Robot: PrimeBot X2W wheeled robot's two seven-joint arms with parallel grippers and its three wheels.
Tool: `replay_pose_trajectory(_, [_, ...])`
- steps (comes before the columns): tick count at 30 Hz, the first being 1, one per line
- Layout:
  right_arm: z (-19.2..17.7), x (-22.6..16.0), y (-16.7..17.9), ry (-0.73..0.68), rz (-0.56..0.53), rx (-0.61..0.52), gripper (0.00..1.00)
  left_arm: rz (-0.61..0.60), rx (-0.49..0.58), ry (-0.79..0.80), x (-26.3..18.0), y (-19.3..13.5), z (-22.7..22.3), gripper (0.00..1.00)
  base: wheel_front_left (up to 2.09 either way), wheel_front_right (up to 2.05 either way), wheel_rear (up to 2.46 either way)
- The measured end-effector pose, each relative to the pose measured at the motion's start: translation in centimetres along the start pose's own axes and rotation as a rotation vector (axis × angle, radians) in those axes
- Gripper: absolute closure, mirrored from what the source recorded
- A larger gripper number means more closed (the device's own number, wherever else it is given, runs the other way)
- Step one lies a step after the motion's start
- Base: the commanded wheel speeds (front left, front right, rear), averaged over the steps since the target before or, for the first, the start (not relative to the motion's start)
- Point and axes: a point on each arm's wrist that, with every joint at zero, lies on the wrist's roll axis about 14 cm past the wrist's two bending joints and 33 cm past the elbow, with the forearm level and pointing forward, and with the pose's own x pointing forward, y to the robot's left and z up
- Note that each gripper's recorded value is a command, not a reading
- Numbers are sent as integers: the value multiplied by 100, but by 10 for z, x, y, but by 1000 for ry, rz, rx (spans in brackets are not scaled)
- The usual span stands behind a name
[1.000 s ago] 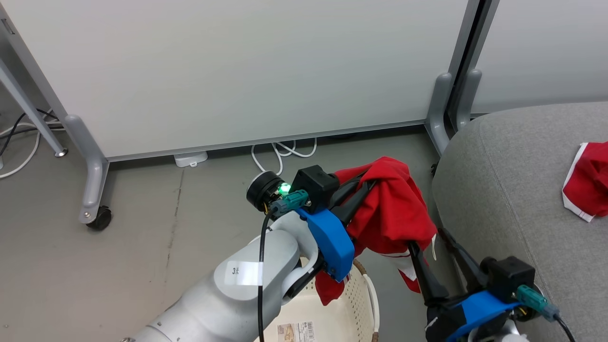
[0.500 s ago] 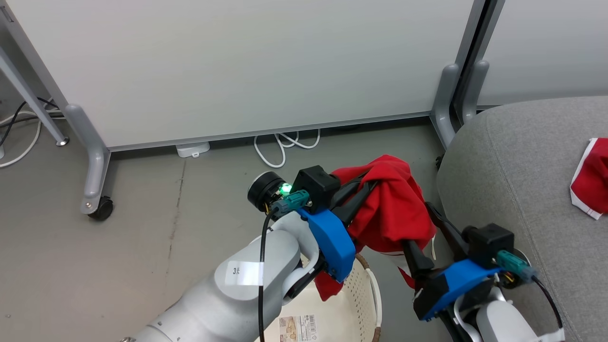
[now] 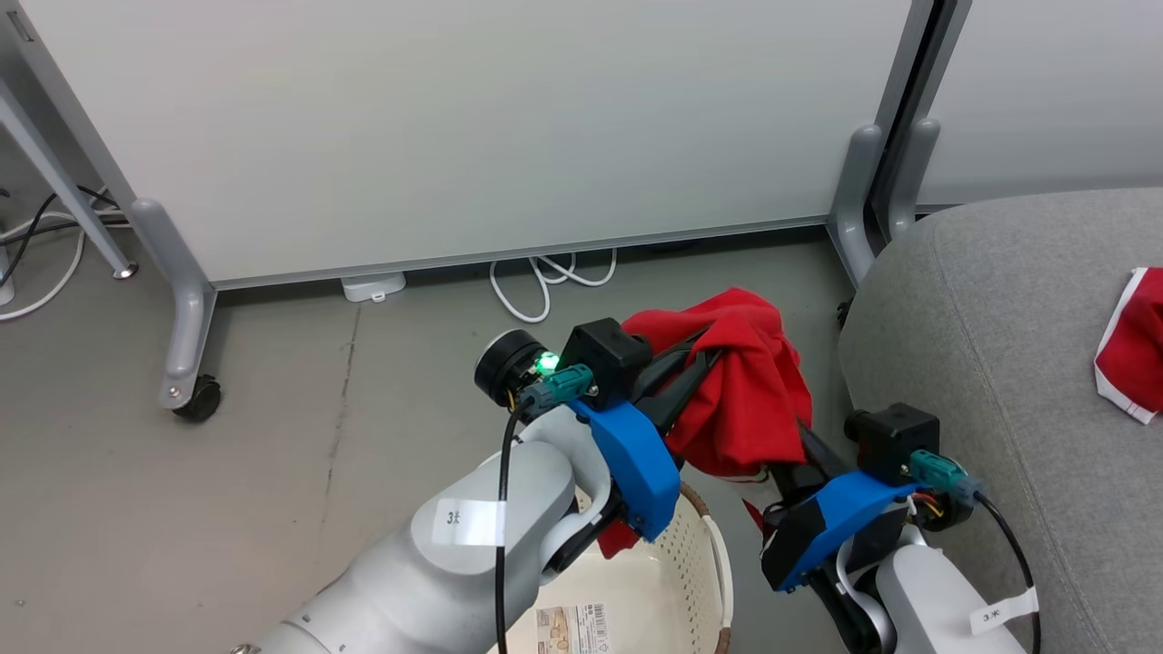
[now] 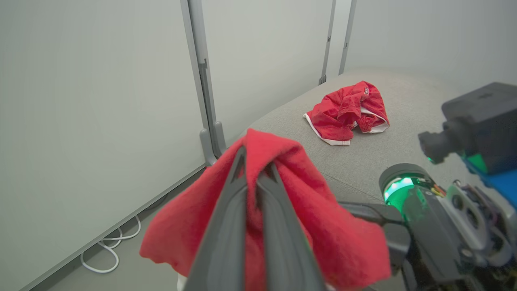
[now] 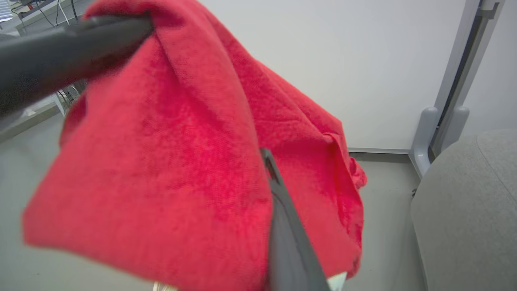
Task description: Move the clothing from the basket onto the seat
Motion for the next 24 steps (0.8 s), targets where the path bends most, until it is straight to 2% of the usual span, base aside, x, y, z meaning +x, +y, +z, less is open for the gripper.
replay_pose_trajectory(24, [-4, -7, 0, -10, -8, 41, 100, 8, -21, -1, 0, -2, -1, 100, 0, 0, 0])
